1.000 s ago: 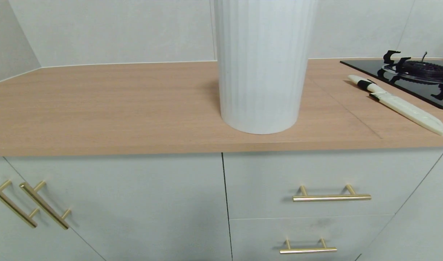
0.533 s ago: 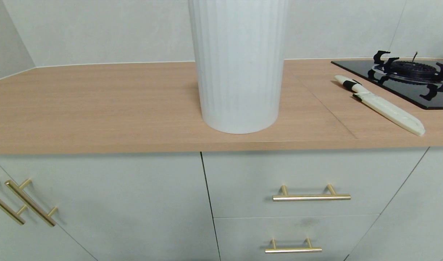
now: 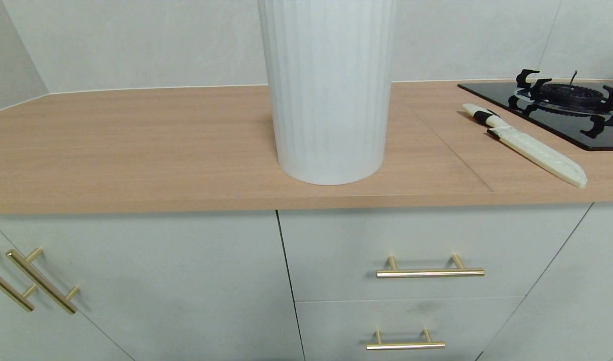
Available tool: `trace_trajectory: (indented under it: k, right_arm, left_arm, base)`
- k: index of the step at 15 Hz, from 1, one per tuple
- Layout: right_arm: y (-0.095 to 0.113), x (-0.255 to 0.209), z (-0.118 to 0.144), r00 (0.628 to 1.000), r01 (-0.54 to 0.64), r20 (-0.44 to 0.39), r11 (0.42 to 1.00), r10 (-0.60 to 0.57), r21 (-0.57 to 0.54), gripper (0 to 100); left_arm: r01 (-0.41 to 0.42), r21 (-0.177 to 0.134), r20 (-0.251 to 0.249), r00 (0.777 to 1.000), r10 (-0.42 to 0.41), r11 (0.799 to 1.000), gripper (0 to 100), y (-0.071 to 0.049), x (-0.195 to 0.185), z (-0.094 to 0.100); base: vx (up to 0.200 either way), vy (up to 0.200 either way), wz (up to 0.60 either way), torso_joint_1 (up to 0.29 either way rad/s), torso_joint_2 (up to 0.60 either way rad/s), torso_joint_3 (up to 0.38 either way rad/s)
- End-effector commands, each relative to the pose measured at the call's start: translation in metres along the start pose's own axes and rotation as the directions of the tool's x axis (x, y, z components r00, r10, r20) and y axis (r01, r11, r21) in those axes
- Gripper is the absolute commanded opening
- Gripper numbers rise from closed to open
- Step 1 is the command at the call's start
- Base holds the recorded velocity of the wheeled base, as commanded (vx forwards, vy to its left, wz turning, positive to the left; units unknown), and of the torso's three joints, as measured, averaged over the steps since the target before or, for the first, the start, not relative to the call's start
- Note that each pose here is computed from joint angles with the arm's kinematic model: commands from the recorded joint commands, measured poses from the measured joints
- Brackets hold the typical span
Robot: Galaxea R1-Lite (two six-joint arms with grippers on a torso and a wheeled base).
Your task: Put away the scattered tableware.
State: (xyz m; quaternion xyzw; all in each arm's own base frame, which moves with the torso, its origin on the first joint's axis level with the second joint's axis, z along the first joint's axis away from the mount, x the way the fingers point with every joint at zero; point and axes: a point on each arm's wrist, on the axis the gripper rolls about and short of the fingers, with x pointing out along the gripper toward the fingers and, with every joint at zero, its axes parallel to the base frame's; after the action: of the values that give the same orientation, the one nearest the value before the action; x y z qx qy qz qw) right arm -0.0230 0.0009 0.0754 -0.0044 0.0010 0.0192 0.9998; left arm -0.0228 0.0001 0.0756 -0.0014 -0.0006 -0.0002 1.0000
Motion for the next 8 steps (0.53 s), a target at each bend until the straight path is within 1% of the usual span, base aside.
trace_trajectory:
  k: [1, 8]
  right_arm:
    - [0.0000, 0.0001, 0.0000, 1.000, 0.000, -0.001, 1.000, 0.000, 0.000, 100]
    - [0.0000, 0.0001, -0.0001, 1.000, 0.000, -0.002, 1.000, 0.000, -0.002, 100]
  left_arm:
    - [0.000, 0.000, 0.000, 1.000, 0.000, 1.000, 100, 0.0000, 0.0000, 0.0000]
    - [0.000, 0.000, 0.000, 1.000, 0.000, 1.000, 100, 0.0000, 0.0000, 0.0000]
  base:
    - [0.000, 0.000, 0.00, 0.000, 0.00, 0.000]
    - [0.000, 0.000, 0.00, 0.005, -0.01, -0.006]
